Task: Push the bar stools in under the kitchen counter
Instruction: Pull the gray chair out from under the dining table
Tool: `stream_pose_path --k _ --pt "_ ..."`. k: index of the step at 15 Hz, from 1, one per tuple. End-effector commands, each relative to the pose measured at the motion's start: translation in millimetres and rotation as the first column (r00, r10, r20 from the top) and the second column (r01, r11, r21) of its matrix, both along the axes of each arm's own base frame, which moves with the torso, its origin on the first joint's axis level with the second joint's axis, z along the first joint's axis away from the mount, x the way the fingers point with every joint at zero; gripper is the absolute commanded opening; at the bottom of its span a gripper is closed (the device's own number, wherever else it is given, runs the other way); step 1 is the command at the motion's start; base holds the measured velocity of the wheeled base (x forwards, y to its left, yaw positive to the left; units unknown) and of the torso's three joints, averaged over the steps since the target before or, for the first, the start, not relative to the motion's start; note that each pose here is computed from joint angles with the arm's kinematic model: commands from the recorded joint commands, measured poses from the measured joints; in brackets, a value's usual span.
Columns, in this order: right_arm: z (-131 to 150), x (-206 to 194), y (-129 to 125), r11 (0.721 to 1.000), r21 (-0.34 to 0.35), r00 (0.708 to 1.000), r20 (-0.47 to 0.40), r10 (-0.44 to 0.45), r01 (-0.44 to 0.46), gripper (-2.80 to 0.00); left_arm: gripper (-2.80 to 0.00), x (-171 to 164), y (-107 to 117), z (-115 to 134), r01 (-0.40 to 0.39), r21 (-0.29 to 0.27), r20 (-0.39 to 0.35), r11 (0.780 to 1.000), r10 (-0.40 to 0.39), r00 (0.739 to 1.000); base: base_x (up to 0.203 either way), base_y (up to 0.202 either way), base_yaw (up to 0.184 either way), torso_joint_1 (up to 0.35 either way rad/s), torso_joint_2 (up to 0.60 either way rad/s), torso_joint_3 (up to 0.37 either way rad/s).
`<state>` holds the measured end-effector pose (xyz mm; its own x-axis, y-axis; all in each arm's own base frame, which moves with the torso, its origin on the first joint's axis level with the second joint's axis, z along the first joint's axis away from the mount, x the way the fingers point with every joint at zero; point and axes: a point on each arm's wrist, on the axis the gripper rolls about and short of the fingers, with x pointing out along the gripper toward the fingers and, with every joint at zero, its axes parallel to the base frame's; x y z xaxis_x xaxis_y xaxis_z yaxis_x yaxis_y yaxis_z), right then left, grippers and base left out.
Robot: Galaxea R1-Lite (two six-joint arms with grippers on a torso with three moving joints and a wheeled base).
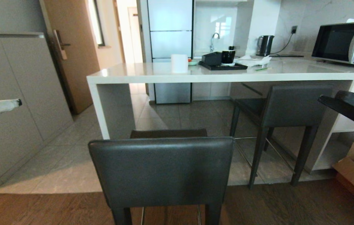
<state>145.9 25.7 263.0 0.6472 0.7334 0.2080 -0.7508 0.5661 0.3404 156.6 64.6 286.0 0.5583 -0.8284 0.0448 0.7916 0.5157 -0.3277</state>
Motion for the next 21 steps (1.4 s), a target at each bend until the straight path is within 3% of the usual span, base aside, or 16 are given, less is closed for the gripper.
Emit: stream_pose_path --k 1,5,8,10,13,16,18,21 --pt "0.7 -2.2 0.3 1.0 0.0 1.0 0.008 0.009 -0.009 0.0 0.0 -4.6 -2.6 -0.5 0.007 0.013 0.014 1.0 -0.007 1.0 0.125 0.0 0.001 0.015 0.0 0.001" --pt "6.0 -24.2 7.7 0.997 0.004 0.994 0.064 0.083 -0.083 0.0 0.0 -20.9 -12.5 -7.0 0.015 0.025 0.027 1.0 -0.015 1.0 0.0 0.0 0.0 0.0 0.0 0.0" --pt "10.1 -58.4 8.6 0.982 -0.008 0.971 0.147 0.186 -0.187 0.0 0.0 -48.9 -30.4 -4.2 0.044 0.077 0.085 0.996 -0.05 0.995 0.0 0.0 0.0 0.0 0.0 0.0" --pt "10.5 -80.7 5.4 0.97 -0.023 0.951 0.192 0.243 -0.243 0.0 0.0 -64.2 -47.1 -1.5 0.12 0.106 0.128 0.987 -0.133 0.983 0.0 0.0 0.0 0.0 0.0 0.0" --pt "9.2 -117.0 -1.5 0.955 -0.025 0.921 0.256 0.292 -0.296 0.0 0.0 -91.9 -71.4 1.6 0.285 0.147 0.195 0.947 -0.31 0.93 0.0 0.0 0.0 0.0 0.0 0.0" --pt "2.9 -148.1 -7.9 0.95 -0.006 0.915 0.269 0.302 -0.312 0.0 0.0 -129.7 -86.2 -4.8 0.47 0.177 0.244 0.865 -0.501 0.83 0.0 0.0 0.0 0.0 0.0 0.0" --pt "-6.6 -167.4 -11.8 0.951 -0.002 0.919 0.255 0.301 -0.31 0.0 0.0 -153.0 -87.1 -16.3 0.492 0.191 0.268 0.85 -0.527 0.807 0.0 0.0 0.0 0.0 0.0 0.0" --pt "-25.8 -190.9 -16.3 0.953 0.004 0.929 0.226 0.293 -0.301 0.0 0.0 -190.8 -87.2 -39.7 0.494 0.193 0.273 0.848 -0.53 0.803 0.0 0.0 0.0 0.0 0.0 0.0"
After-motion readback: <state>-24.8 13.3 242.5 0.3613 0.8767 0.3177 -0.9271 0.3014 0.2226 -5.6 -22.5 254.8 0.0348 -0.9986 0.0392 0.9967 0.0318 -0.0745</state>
